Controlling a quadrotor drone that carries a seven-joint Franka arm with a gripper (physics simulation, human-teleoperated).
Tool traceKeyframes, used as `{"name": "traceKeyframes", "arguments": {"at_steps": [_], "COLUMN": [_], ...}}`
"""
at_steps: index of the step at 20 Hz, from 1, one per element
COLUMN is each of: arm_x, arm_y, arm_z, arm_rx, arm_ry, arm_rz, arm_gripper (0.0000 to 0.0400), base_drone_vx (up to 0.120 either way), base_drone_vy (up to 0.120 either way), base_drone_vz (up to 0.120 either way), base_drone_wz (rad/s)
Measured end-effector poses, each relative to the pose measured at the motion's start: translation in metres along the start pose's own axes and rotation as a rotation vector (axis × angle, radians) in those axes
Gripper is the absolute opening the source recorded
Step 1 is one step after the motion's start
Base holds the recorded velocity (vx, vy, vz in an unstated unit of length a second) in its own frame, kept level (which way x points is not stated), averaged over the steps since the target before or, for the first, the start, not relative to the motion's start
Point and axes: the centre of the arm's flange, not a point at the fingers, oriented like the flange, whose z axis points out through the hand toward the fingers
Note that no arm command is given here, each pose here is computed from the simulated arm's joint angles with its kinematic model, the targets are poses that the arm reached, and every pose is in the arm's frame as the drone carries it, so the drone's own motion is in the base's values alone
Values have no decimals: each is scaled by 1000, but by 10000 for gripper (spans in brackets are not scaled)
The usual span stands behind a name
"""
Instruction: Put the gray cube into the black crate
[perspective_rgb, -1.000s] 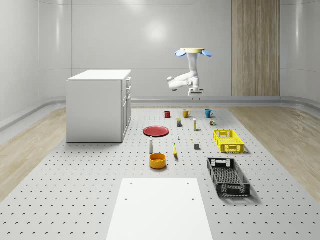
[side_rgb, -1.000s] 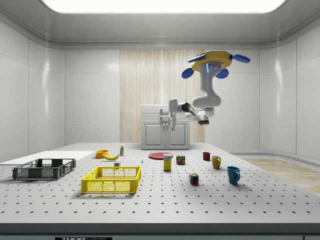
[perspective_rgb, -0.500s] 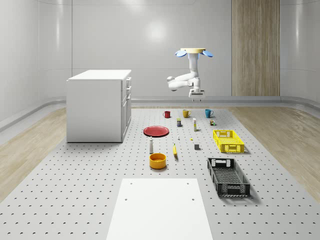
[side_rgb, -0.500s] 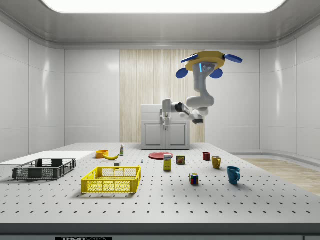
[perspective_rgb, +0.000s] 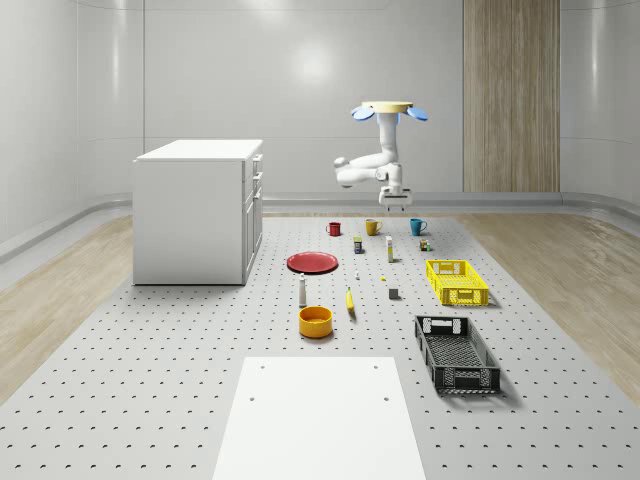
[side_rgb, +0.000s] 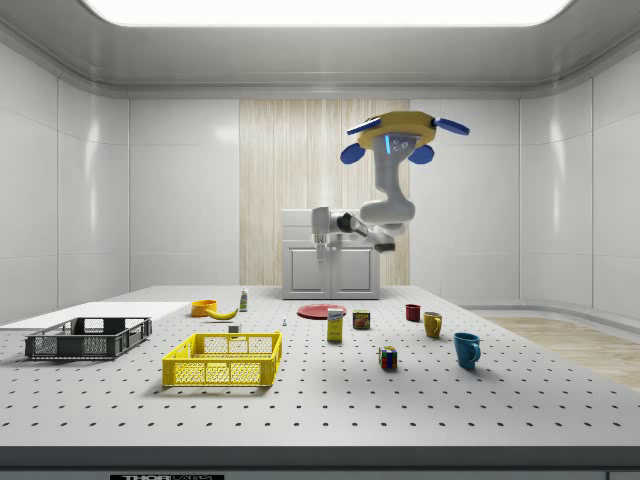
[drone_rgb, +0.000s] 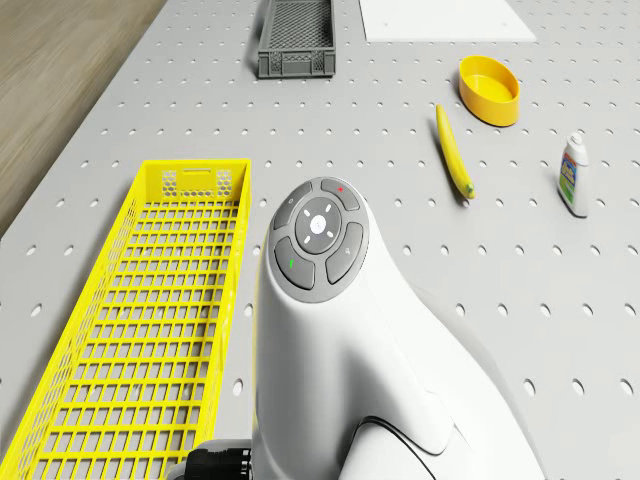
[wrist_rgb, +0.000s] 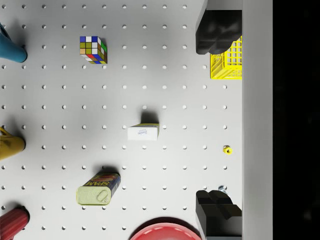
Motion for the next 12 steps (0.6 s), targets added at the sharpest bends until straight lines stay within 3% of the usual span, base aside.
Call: {"name": "traceKeyframes", "arguments": {"at_steps": [12], "arm_x": [0], "arm_y": [0], "arm_z": [0], "arm_rx": [0], "arm_ry": [0], "arm_rz": [0], "arm_gripper": [400], "base_drone_vx": [120], "base_drone_vy": [0], "base_drone_vz": [-120], "base_drone_wz": [0]}}
